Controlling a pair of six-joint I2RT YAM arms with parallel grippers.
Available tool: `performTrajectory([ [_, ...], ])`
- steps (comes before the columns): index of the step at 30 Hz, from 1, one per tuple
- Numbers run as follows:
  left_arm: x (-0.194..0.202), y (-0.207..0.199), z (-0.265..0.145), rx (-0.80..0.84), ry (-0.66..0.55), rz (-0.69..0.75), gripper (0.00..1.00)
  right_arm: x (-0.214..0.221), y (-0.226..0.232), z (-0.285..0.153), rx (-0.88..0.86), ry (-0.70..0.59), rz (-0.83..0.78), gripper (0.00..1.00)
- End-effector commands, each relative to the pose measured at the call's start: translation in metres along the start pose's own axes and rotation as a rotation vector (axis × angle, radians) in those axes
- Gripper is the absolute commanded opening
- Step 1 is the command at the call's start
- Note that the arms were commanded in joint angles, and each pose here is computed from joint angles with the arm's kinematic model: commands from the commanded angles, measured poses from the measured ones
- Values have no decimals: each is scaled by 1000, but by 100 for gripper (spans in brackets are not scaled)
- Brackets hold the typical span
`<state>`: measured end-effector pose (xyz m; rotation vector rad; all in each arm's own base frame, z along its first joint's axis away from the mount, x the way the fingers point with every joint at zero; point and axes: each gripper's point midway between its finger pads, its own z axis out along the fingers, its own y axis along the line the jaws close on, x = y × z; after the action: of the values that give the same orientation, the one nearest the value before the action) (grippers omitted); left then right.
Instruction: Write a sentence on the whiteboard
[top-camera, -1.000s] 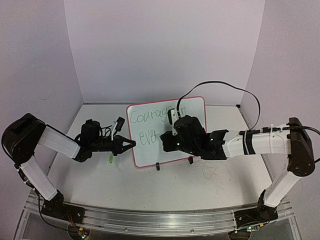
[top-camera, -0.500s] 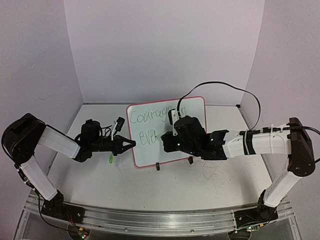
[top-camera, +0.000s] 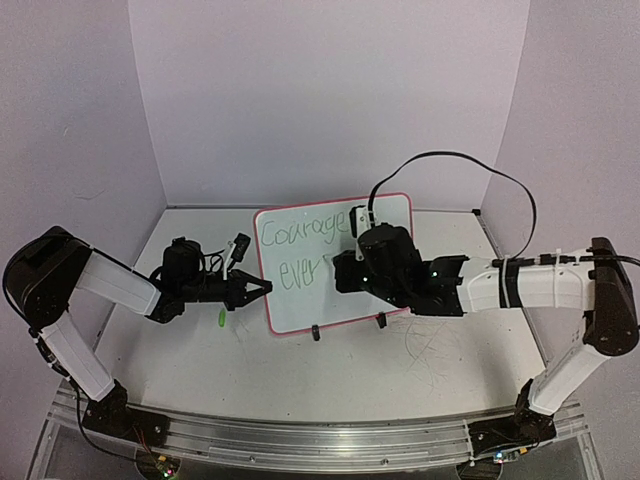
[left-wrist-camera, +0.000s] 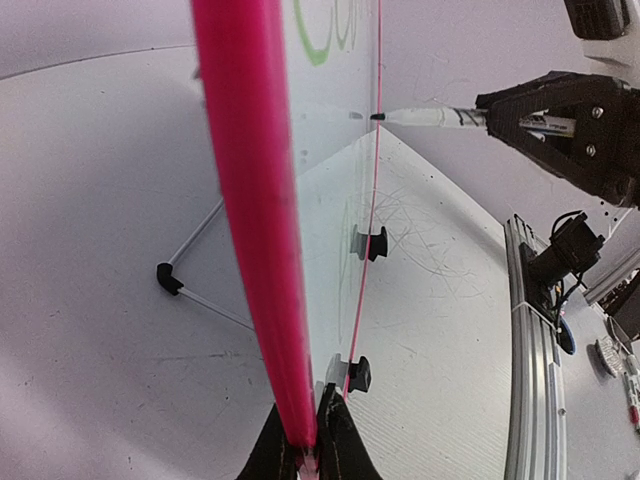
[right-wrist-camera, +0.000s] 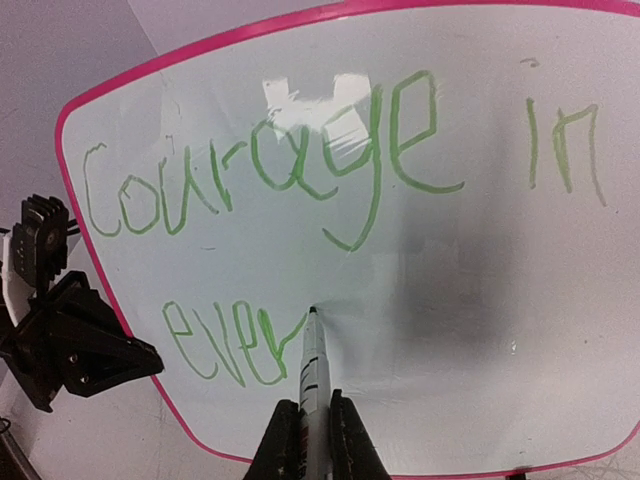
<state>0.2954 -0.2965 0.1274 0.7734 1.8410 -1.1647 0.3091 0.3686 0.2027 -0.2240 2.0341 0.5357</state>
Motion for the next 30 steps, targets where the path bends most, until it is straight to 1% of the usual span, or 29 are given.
performTrajectory([
  [1,-25,11,-3,-86,-63,94,0,-26,2,-23,-63,-77,12,0],
  [5,-25,11,-3,-84,-62,94,0,-12,7,-18,-98,-33,7,0],
  [9,-26,11,-3,-87,-65,95,0,-7,14,-8,-108,-13,7,0],
  [19,-25,10,-4,-88,-65,95,0,-16,10,-3,-59,-47,7,0],
  [30,-26,10,-4,-88,-65,96,0,-19,13,2,-55,-53,1,0],
])
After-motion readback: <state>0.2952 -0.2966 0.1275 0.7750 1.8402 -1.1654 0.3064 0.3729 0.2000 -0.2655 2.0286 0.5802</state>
